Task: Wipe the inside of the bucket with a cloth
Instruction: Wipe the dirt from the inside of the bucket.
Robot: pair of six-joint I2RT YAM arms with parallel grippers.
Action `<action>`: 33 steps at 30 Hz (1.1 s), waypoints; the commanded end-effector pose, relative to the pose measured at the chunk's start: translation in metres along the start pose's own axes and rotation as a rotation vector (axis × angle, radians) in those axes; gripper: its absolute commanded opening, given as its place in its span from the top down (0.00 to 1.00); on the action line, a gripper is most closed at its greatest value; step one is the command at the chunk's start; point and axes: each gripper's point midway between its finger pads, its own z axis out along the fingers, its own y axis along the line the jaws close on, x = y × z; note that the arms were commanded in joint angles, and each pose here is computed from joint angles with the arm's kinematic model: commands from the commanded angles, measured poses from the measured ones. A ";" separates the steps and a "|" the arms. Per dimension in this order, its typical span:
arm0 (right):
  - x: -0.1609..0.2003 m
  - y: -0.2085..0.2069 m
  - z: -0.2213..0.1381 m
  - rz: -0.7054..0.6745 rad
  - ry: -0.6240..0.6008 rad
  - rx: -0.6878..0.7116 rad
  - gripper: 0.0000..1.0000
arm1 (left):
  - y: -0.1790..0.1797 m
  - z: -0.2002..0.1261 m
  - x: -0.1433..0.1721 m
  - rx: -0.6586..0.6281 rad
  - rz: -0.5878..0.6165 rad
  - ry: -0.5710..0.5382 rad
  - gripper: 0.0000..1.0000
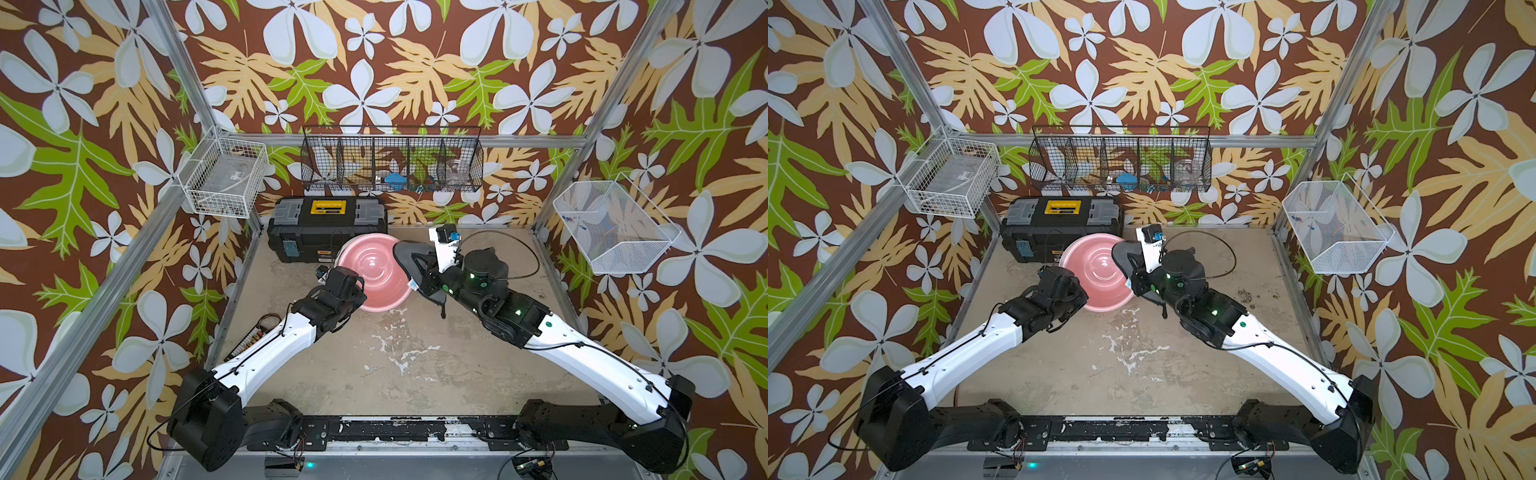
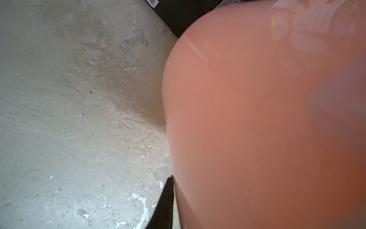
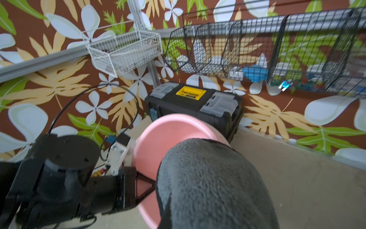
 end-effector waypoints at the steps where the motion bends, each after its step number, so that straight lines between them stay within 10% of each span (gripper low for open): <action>1: -0.019 0.003 0.013 -0.025 -0.045 0.011 1.00 | -0.011 0.003 0.001 0.055 0.020 0.010 1.00; 33: 0.198 -0.048 0.152 -0.236 0.416 0.299 1.00 | -0.047 -0.026 0.016 0.236 -0.028 0.136 1.00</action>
